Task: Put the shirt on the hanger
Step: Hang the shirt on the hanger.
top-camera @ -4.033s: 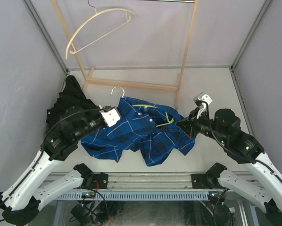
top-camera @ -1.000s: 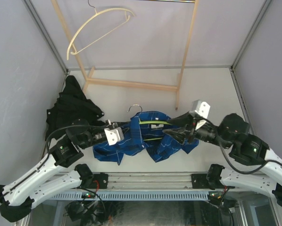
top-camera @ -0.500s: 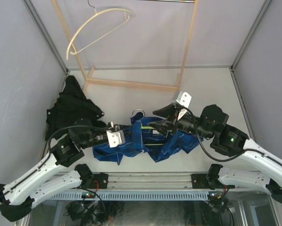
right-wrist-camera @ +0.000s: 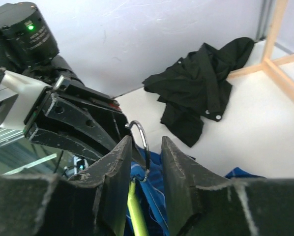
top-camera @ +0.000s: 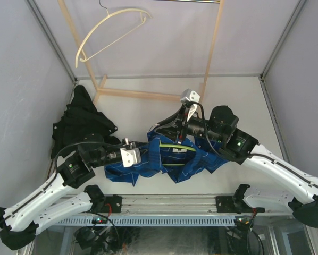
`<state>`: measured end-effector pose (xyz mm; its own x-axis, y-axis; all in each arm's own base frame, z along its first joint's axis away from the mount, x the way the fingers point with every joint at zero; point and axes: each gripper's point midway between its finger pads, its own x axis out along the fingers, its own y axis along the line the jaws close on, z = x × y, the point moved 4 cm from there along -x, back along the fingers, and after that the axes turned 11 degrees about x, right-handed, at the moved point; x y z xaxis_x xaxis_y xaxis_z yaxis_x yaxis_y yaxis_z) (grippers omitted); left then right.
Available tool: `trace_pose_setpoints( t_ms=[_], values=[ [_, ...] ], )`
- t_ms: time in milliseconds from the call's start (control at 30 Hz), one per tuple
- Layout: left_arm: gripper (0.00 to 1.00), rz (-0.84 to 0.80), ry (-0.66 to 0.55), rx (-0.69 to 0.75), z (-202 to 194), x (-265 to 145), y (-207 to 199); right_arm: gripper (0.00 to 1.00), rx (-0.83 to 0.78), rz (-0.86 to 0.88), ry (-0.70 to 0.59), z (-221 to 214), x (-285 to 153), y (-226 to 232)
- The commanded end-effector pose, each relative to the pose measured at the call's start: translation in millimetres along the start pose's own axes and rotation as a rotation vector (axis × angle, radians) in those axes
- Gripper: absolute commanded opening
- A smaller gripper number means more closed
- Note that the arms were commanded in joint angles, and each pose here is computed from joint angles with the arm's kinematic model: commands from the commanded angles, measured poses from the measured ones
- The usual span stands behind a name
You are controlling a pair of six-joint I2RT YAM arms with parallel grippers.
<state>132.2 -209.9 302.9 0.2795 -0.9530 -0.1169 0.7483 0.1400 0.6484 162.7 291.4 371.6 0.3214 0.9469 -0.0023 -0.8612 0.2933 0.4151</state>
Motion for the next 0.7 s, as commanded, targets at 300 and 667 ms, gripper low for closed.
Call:
trace_pose_setpoints(
  t_ms=[300, 667],
  values=[
    [0.01, 0.11, -0.076, 0.013, 14.4, -1.4, 16.1, 0.0, -0.021, 0.188, 0.033, -1.0, 3.7, 22.4],
    [0.57, 0.165, -0.101, -0.035, 20.4, -9.2, 19.8, 0.0, -0.256, 0.193, -0.031, 42.7, -42.1, 14.4]
  ],
)
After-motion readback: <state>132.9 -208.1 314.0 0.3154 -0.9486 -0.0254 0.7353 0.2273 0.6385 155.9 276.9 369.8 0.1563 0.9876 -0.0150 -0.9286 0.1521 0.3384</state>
